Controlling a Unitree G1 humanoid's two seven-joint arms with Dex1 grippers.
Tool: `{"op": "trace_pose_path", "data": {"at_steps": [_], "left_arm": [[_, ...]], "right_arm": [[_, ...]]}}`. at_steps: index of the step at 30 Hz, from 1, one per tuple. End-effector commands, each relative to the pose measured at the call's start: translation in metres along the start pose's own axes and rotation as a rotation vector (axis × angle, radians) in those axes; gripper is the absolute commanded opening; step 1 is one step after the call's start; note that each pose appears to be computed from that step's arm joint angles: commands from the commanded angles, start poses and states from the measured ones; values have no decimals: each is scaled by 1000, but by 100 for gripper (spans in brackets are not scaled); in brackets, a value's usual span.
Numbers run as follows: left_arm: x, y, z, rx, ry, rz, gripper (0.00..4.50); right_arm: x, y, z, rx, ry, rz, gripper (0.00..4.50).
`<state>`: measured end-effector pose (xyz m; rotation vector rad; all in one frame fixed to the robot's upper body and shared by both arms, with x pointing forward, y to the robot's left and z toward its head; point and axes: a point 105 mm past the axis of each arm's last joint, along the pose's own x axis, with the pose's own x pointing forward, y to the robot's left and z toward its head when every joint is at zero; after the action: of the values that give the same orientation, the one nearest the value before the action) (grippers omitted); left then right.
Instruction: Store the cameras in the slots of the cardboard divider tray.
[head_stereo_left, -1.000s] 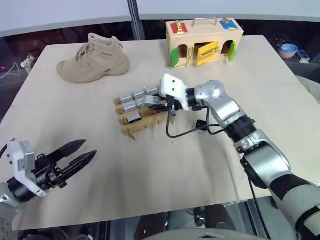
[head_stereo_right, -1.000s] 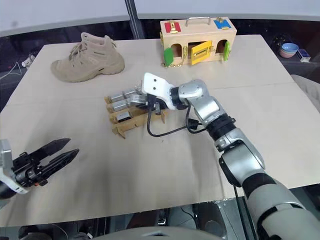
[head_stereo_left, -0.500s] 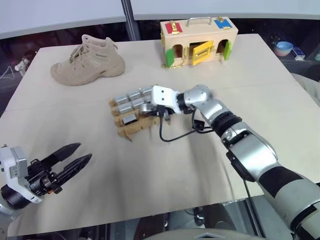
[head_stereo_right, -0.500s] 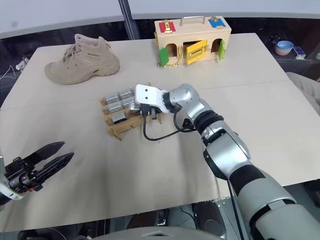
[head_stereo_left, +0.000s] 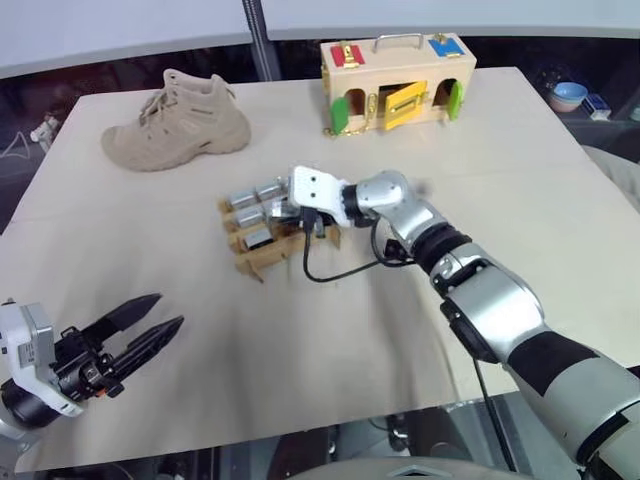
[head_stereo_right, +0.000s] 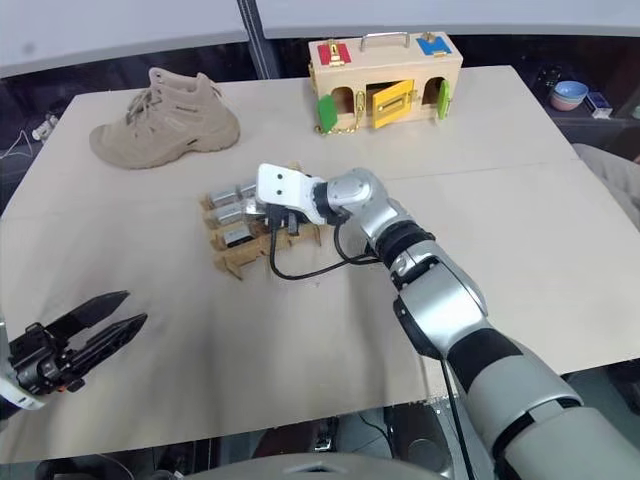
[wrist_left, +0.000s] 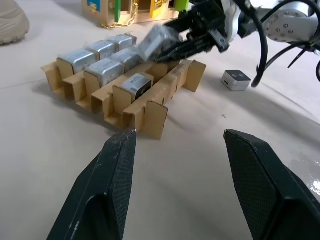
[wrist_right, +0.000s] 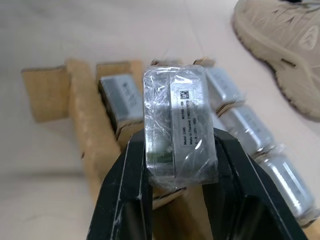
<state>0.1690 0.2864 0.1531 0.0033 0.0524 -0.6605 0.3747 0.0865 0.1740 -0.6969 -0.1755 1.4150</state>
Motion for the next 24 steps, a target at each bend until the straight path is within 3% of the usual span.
{"op": "trace_pose_path", "data": {"at_steps": [1, 11, 18, 24], "left_arm": [[-2, -2, 6, 32, -16, -6, 292], [-3, -3, 4, 24, -12, -12, 292], [-3, -4, 2, 17, -11, -15, 292], [-3, -5, 1, 15, -12, -18, 292]], "right_arm": [[1, -10, 18, 30, -67, -40, 81], [3, 0, -2, 2, -18, -57, 81], [4, -8, 24, 163, -201, -87, 81], [6, 7, 8, 116, -138, -45, 81]]}}
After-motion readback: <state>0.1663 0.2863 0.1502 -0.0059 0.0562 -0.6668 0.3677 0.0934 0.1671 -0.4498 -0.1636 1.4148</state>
